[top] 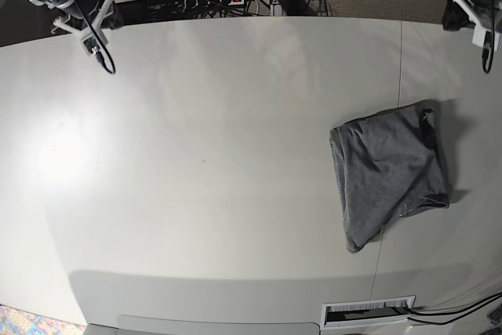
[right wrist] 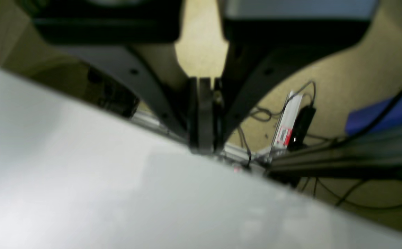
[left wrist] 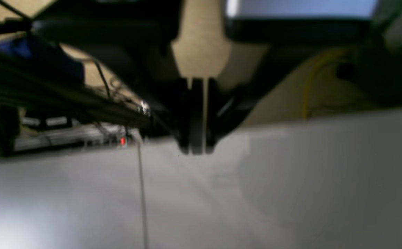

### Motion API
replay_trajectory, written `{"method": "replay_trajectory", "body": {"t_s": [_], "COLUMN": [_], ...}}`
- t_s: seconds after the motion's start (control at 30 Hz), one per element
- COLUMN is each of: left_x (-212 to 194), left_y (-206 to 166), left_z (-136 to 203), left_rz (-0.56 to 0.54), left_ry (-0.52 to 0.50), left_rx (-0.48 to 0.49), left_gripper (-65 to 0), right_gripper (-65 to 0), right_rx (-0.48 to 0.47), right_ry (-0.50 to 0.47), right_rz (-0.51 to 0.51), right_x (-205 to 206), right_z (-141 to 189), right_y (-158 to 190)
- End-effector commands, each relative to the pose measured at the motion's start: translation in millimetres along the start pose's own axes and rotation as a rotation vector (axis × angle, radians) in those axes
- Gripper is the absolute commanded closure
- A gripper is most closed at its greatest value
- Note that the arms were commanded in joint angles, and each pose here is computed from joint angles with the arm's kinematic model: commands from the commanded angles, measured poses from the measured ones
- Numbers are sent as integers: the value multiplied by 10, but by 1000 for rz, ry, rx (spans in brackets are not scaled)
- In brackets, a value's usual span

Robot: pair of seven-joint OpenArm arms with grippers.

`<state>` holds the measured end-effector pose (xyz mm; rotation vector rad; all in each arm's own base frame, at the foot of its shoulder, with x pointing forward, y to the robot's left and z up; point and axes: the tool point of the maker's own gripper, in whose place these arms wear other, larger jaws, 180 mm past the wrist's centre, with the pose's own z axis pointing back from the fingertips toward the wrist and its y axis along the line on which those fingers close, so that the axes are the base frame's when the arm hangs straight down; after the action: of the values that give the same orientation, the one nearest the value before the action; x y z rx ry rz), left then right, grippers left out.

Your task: Fold the T-shirt properly

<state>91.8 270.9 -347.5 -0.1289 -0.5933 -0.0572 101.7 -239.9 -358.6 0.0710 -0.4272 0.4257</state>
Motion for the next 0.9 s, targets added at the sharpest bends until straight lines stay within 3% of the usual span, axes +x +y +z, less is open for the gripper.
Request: {"method": "replay_trajectory", "body": {"t_s": [0.0, 0.27, 0.47, 0.73, 0.87], "left_x": [-2, -489, -915, -1565, -1964], "left_y": [-52, -230, -210, -380, -638], "left_z": [52, 205, 316, 227, 16], "left_rz": [-11, 32, 147, 329, 316], "left_ry": [-6, 110, 201, 286, 361], "left_rx": [-25, -94, -124, -229, -276], "left_gripper": [0, 0, 0, 0, 0], "right_gripper": [0, 0, 0, 0, 0], "right_rx": [-2, 66, 115, 185, 238], "right_ry": [-7, 135, 185, 264, 367], "right_rz": [14, -19, -78, -285, -274], "right_x": [3, -532, -832, -1461, -1767], "right_z": [55, 173, 223, -53, -314], "right_y": [2, 267, 400, 507, 709]}}
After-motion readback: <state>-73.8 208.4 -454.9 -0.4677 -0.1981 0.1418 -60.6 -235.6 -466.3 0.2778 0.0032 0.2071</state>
